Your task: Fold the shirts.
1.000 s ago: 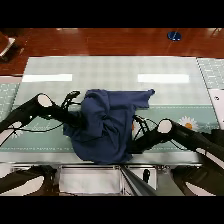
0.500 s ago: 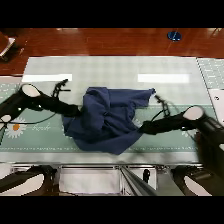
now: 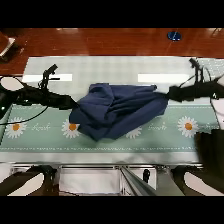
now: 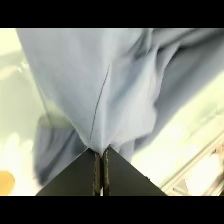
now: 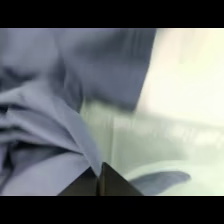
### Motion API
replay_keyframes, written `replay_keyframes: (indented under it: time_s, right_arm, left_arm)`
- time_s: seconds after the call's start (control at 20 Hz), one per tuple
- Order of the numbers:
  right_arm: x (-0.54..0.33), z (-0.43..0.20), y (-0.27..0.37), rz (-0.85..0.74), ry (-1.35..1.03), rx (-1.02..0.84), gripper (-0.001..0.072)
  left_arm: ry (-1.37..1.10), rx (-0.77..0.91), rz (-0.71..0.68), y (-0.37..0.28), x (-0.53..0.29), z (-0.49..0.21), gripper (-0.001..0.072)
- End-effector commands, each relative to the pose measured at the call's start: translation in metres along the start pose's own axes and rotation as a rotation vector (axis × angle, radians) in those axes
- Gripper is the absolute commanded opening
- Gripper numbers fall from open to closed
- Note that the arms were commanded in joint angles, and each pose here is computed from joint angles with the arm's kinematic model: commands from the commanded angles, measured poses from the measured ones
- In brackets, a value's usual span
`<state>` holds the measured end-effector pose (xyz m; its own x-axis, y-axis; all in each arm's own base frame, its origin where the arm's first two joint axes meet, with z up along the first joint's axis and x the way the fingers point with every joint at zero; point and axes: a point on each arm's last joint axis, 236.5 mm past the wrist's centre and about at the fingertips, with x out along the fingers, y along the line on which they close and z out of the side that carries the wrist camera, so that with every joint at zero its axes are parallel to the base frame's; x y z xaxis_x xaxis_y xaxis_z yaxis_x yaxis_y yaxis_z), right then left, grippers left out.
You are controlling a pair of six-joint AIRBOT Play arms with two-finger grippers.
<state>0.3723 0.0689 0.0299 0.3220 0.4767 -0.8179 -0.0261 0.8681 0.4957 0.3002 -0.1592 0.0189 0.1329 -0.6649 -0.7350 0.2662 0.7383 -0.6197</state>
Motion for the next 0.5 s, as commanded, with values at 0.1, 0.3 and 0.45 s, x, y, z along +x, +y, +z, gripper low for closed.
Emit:
replay_keyframes:
  time_s: [0.1, 0.3, 0.45]
  right_arm:
    - [0.016, 0.095, -0.003, 0.082, -0.048, 0.034, 0.0020]
    - [0.043, 0.134, 0.004, 0.183, -0.060, 0.087, 0.0020]
    - [0.071, 0.128, 0.011, 0.216, -0.006, 0.098, 0.0021]
  left_arm:
    - [0.072, -0.050, -0.008, -0.001, 0.007, -0.055, 0.0018]
    - [0.150, -0.157, -0.019, 0.007, 0.027, -0.108, 0.0018]
    - [0.155, -0.198, -0.007, 0.016, 0.043, -0.123, 0.0018]
